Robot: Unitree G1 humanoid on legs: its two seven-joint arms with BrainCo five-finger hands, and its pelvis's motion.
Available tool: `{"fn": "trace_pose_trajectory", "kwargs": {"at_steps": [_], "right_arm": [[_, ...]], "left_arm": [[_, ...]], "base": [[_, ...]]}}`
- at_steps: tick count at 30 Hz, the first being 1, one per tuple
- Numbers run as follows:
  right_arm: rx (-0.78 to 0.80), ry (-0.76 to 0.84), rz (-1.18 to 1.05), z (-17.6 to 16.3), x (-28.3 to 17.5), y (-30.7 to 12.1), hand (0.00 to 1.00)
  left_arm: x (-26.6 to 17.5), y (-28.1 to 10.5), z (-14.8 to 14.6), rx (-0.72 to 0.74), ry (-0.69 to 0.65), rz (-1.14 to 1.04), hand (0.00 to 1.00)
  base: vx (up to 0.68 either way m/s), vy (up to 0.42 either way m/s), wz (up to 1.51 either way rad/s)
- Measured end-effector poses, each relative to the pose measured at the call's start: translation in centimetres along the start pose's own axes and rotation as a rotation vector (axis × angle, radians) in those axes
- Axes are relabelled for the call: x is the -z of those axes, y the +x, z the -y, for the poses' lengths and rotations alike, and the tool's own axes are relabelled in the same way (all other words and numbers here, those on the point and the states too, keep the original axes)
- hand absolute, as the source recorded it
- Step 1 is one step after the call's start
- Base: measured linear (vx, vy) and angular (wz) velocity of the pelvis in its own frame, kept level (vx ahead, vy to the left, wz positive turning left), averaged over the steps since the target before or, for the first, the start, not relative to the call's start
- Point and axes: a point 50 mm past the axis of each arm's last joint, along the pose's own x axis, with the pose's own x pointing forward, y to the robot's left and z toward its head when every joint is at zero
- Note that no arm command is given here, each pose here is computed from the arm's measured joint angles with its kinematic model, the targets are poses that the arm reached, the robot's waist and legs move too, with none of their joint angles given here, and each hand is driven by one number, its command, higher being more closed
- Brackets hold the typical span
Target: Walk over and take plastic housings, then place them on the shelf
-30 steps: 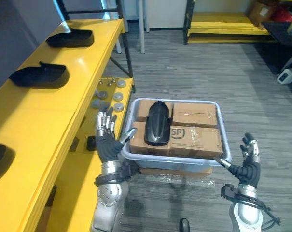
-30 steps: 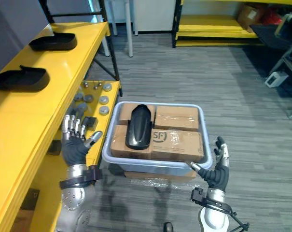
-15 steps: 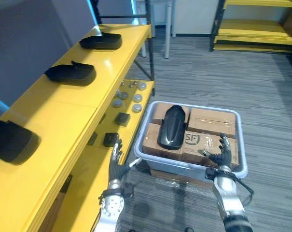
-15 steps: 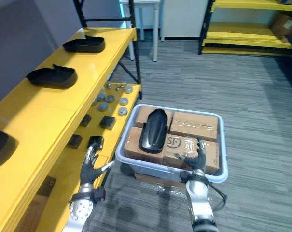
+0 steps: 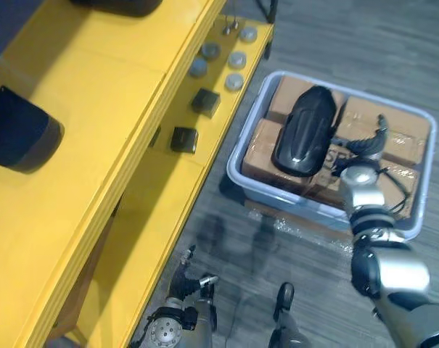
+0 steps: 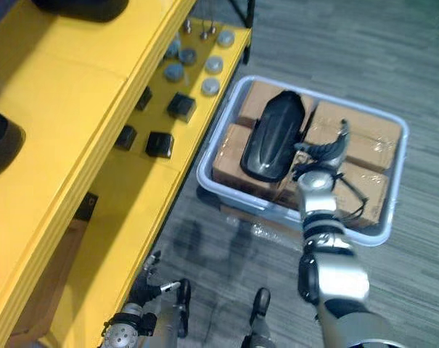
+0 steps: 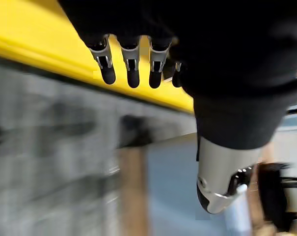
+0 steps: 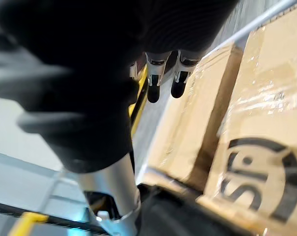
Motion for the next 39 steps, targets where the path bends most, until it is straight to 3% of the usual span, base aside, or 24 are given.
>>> {"fn": "trace_pose_trajectory", "kwargs": {"at_steps": [10,11,18,27,33,39], "right_arm": [[0.129,-0.245,0.093,6.5,-5.4,3.8,0.00],[0.133,-0.258,0.097,7.4,-5.9,4.1,1.00],[0.149,-0.274,0.068,10.6,-5.9,4.9,1.00],[0.105,-0.192,-0.079,11.2,-3.3,4.9,1.00],[0.079,-0.200,-0.122,10.8,-1.9,4.7,1.00],[0.046,-0.310,0.088,7.6,-3.9,3.9,1.00]], "left_arm": [[-0.3,1.9,1.1,0.015,-0.037,-0.018,0.00],[-0.5,2.3,1.4,0.015,-0.055,-0.019,0.00],[-1.3,3.3,1.9,0.015,-0.085,-0.004,0.00],[-3.9,4.1,1.4,-0.014,-0.162,0.078,0.00],[-8.6,4.0,0.1,-0.063,-0.253,0.270,0.00],[-13.4,3.2,-1.8,-0.093,-0.358,0.484,0.00]], "base": [[-0.01,0.049,0.08],[-0.02,0.022,0.08],[0.02,0.016,0.11],[0.06,0.004,0.05],[0.04,-0.027,0.01],[0.06,-0.037,-0.08]]}}
